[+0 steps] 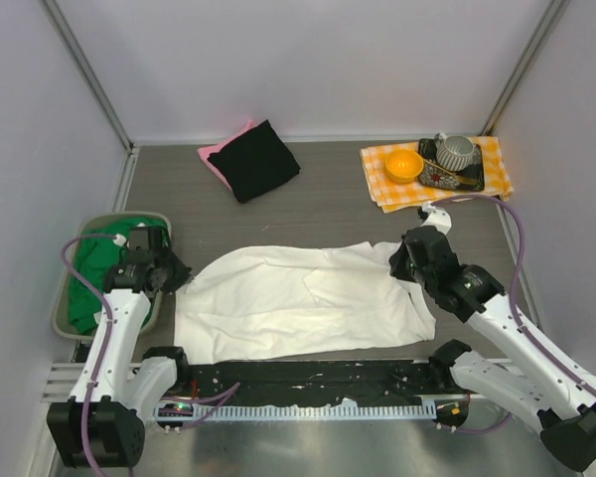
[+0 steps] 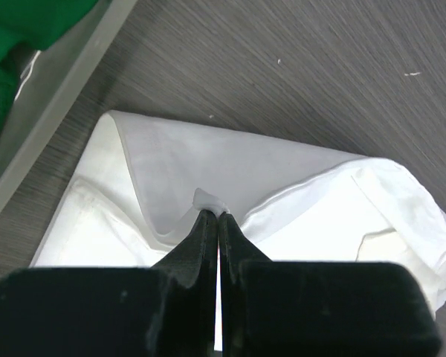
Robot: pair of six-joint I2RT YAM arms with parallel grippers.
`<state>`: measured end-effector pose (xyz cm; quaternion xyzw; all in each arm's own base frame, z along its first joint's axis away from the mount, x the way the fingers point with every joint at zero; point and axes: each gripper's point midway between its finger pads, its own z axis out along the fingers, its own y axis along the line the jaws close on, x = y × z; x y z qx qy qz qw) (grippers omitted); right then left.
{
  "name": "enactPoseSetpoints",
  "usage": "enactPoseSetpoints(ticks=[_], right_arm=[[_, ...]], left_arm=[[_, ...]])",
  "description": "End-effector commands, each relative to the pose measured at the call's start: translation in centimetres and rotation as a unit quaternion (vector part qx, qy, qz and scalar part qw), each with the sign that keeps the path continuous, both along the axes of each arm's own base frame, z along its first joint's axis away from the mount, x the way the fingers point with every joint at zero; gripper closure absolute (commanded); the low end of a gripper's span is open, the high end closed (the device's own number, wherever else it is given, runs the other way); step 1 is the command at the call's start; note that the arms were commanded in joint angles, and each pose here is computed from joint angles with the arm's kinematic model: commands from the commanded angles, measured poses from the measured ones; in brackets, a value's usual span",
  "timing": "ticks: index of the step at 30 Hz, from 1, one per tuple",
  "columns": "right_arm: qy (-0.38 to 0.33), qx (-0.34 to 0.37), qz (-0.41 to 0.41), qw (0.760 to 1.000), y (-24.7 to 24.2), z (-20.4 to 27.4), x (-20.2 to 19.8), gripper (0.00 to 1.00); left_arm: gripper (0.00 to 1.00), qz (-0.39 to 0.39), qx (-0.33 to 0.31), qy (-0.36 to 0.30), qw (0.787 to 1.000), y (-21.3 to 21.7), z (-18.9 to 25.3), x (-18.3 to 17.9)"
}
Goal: Fold and stack the t-shirts
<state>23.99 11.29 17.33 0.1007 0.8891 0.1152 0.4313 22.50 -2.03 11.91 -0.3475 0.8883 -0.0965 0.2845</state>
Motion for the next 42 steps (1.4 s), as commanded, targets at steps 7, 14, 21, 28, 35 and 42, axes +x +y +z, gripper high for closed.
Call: enactPoseSetpoints(ticks=[7, 14, 21, 28, 35, 42], right_arm=[[0.078, 0.009, -0.036, 0.996, -1.7, -2.3, -4.6, 0.99], [0.084, 0.004, -0.058, 0.995, -2.9, -1.5, -5.7, 0.99], [0.062, -0.009, -0.098, 0.993, -4.6, -0.3, -5.4, 0.99], [0.032, -0.022, -0.11, 0.993, -4.3, 0.9, -3.1, 0.99], [0.036, -0.014, -0.113, 0.993, -4.6, 1.8, -3.9, 0.99], [0.084, -0.012, -0.085, 0.993, -4.0, 1.1, -5.7, 0.99]], left_arm=[[1.0, -0.006, 0.029, 0.032, 0.999, 0.8, 0.0, 0.5], [1.0, -0.012, 0.085, 0.093, 0.992, 2.9, -1.8, 2.5], [1.0, -0.054, 0.06, 0.03, 0.996, 1.3, 1.8, 3.2], [1.0, -0.099, 0.082, -0.048, 0.991, 1.1, 6.6, 2.9], [1.0, -0.102, 0.108, -0.02, 0.989, 2.0, 5.7, 2.0], [1.0, -0.118, 0.077, -0.004, 0.99, 0.9, 4.7, 2.2]])
